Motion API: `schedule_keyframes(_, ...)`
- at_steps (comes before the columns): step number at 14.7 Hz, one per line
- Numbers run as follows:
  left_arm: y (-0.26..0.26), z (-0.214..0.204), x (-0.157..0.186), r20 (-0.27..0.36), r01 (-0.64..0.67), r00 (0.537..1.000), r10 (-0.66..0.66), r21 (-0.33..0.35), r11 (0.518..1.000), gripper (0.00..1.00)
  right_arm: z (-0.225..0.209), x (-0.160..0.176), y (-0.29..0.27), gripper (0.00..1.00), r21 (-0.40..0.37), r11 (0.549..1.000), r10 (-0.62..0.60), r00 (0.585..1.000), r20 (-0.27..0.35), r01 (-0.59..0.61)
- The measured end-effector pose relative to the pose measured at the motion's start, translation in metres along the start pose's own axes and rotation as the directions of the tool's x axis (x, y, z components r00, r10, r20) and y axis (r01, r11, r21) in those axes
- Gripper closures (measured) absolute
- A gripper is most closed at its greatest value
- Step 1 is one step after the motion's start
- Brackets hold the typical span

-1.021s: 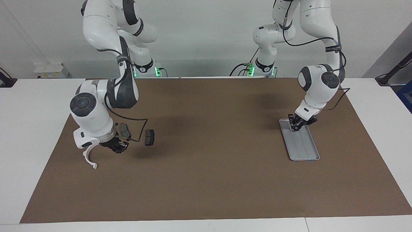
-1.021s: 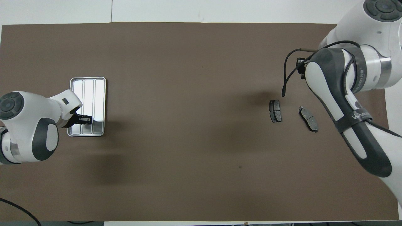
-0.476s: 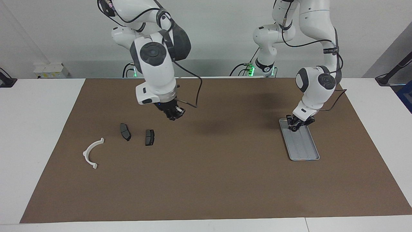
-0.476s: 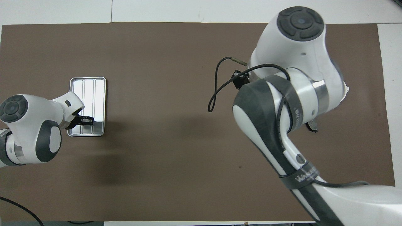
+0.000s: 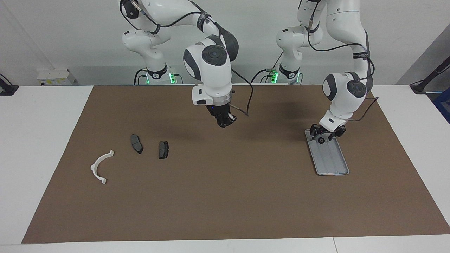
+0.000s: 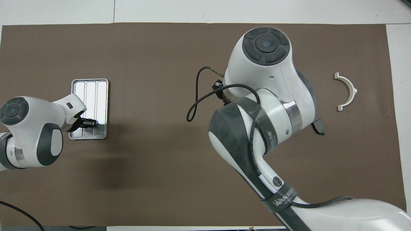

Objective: Pick bearing gear from pile to tray

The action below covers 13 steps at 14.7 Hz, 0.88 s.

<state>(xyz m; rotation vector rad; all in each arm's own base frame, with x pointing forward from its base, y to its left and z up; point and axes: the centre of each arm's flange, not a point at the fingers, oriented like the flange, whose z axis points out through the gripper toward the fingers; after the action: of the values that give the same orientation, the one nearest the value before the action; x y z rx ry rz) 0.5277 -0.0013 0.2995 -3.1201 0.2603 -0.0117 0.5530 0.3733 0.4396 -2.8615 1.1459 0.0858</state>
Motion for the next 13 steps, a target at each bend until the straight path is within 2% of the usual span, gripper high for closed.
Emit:
schedule_keyframes(3, -0.002, -0.006, 0.004, -0.006, 0.002, 1.000, -0.002, 0.002, 1.000, 0.00, 0.041, -0.010, -0.001, 0.76, 0.020, 1.000, 0.004, 1.000, -0.005, -0.004)
schedule_keyframes(8, -0.009, -0.049, 0.025, 0.010, 0.009, 1.000, -0.009, 0.004, 1.000, 0.00, 0.107, -0.023, -0.011, 0.76, 0.026, 1.000, 0.014, 1.000, -0.024, -0.013)
schedule_keyframes(13, -0.007, -0.051, 0.027, 0.008, 0.005, 1.000, -0.005, 0.004, 1.000, 0.02, 0.152, -0.023, -0.019, 0.76, 0.047, 0.999, 0.018, 0.999, -0.034, -0.016)
